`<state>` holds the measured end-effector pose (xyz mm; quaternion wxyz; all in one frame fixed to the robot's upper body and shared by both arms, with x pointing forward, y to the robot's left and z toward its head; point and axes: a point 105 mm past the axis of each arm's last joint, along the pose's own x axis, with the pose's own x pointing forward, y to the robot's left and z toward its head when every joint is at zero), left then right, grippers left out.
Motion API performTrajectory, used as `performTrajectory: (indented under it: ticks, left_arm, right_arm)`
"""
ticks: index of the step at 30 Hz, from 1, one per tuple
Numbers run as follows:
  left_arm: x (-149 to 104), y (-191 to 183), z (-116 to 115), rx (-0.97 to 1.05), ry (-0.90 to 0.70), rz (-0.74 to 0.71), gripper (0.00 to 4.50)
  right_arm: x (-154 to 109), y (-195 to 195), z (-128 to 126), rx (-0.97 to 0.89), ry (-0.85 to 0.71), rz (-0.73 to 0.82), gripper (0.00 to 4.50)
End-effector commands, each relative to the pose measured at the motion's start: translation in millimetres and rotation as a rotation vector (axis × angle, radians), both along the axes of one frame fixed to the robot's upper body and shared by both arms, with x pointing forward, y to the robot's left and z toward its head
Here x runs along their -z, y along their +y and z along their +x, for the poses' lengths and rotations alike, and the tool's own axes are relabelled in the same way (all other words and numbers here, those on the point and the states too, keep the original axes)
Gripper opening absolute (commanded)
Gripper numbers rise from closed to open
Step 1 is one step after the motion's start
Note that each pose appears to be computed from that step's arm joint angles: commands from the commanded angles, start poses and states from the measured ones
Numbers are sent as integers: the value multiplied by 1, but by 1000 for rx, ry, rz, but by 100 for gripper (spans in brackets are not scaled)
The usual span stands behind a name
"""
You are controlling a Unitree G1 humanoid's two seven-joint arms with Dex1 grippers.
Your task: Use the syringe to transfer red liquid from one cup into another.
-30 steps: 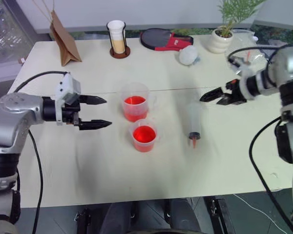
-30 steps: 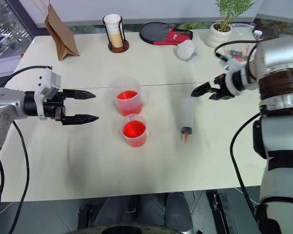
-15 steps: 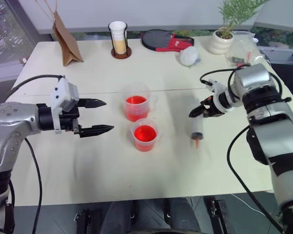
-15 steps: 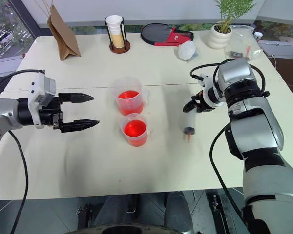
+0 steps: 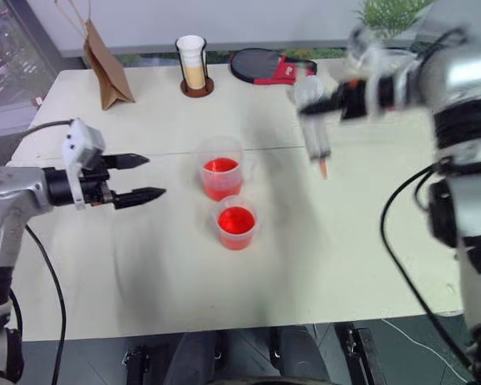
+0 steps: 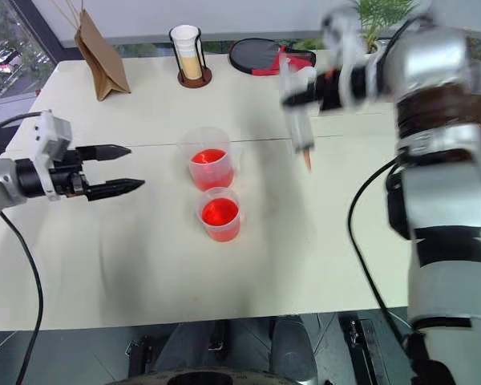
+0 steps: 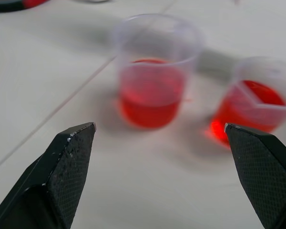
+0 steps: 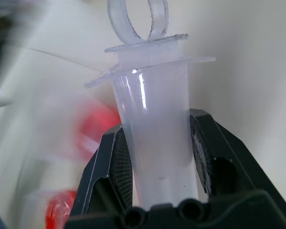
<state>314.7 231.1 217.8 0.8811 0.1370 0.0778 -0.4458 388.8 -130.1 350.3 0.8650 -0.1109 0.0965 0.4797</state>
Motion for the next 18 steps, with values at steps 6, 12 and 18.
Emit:
performTrajectory:
  ticks: [6,12,18]
  left_arm:
    - [-15,18,26,-27,-54,63,450]
    - [-27,15,29,2,-73,72,450]
    - [-57,0,31,49,-147,31,450]
  right_arm:
    - [-47,69,-17,-269,-394,527,139]
    - [6,89,-9,-278,-351,594,139]
    - [52,107,-5,-278,-302,525,139]
